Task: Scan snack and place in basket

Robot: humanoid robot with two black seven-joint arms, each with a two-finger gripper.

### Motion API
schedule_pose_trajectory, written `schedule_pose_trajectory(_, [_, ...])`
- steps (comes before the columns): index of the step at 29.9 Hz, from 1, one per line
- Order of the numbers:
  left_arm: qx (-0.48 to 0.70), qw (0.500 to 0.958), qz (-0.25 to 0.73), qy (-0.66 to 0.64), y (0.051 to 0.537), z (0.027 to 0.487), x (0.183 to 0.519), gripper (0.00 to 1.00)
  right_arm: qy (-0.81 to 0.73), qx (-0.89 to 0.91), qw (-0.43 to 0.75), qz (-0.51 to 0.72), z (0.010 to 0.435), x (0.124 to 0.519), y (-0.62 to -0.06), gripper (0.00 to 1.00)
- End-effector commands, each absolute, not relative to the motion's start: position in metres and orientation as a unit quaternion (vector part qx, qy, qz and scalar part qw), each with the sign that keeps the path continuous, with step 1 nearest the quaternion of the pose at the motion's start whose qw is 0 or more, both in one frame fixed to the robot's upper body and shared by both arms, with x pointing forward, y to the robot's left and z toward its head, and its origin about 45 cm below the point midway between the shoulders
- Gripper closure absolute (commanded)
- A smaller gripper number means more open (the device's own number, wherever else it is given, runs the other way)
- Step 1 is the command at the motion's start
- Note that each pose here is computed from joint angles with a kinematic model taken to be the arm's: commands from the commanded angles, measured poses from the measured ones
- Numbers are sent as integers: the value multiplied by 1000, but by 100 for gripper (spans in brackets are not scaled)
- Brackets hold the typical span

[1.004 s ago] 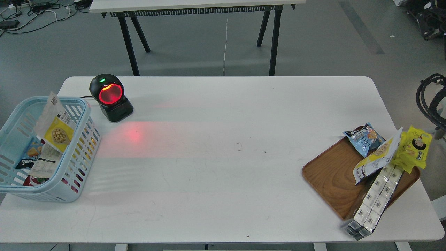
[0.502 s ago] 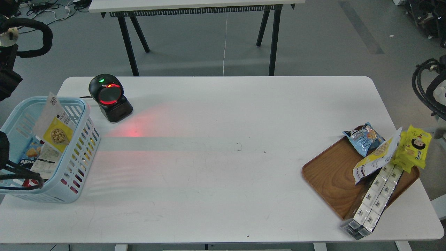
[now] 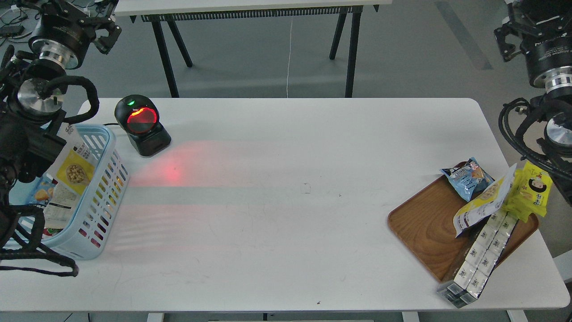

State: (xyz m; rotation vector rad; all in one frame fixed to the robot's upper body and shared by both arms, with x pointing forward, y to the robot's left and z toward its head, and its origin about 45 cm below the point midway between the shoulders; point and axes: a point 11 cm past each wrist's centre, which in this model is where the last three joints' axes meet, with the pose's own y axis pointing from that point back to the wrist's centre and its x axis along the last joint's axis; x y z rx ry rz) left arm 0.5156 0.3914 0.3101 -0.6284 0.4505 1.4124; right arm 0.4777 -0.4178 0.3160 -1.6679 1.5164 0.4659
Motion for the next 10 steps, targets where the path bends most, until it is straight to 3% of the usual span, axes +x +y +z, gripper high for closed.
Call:
schedule_pose_trajectory(1, [-290,682,632,226,386,289,511,1,603,-660,404,195,305,478,-411,1])
schedule_pose_trajectory(10, [-321,665,624,254,377,278,510,1,604,-658,402,201,299,482,-403,1])
